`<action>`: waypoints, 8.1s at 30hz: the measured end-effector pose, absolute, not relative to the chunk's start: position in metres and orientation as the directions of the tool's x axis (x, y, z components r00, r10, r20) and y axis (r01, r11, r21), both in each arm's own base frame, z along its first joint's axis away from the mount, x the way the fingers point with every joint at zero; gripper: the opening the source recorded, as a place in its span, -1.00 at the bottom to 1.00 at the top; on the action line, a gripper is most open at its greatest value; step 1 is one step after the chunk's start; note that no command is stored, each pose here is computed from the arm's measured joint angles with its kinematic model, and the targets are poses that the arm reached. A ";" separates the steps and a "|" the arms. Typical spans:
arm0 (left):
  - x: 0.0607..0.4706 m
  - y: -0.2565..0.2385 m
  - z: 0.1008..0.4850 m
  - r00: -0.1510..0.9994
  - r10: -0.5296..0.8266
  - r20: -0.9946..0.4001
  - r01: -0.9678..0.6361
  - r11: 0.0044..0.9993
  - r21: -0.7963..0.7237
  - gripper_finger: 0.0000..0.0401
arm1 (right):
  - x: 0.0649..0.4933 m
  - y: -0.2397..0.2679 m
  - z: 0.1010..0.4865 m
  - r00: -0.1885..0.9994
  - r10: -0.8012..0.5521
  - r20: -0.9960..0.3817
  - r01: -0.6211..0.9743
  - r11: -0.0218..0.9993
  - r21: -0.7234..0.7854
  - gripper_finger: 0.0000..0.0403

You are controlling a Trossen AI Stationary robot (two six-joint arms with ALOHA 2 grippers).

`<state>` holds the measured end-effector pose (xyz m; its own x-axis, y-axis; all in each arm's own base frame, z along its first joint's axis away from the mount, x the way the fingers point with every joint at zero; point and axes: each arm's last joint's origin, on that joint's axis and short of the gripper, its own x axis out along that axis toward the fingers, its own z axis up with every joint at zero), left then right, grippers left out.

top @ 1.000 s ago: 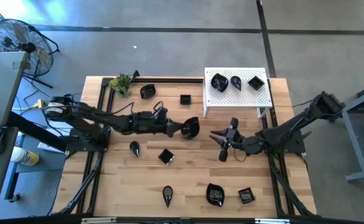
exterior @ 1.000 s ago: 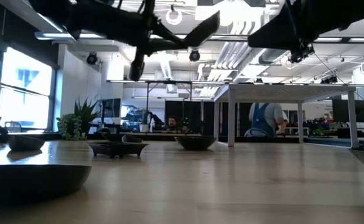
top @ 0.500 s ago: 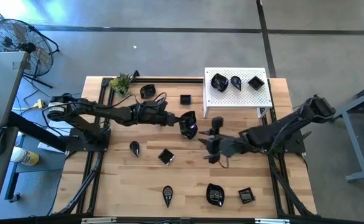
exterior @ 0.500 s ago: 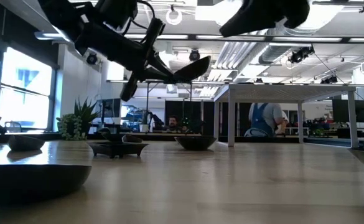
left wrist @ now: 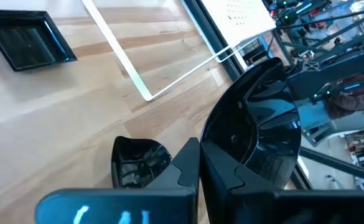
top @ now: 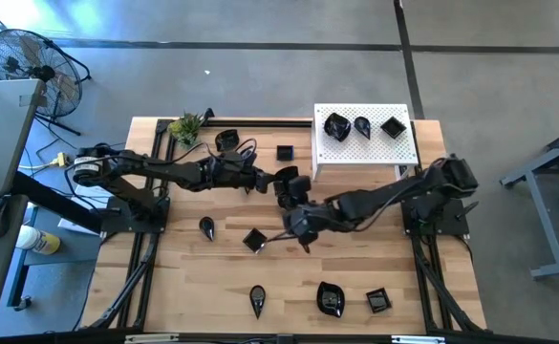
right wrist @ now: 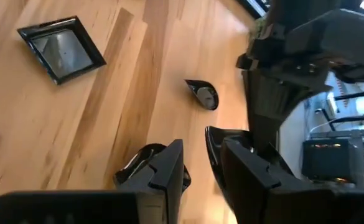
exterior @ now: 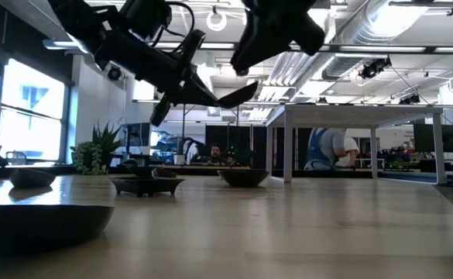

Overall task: Pick & Place Mini shaped plates
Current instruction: Stack the black leaf-shaped plate on top of the black leaf-shaped plate on the shelf

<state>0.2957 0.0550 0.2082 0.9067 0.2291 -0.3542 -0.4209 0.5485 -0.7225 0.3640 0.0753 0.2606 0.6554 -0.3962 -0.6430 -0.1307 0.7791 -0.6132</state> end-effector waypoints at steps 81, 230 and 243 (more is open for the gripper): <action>0.273 0.061 0.230 0.929 -0.111 -0.354 -0.048 0.909 -0.413 -0.95 | 0.251 0.004 0.289 0.357 -0.126 -0.926 -0.821 0.430 -0.375 -1.00; 0.241 0.057 0.192 0.996 0.062 -0.070 -0.082 0.933 -0.350 -0.96 | 0.195 -0.202 0.348 0.511 -0.236 -0.827 0.853 0.260 0.453 -1.00; 0.241 0.057 0.191 0.996 0.059 -0.071 -0.080 0.933 -0.351 -0.96 | 0.188 -0.224 0.337 0.459 -0.193 -0.867 0.883 0.210 0.420 -1.00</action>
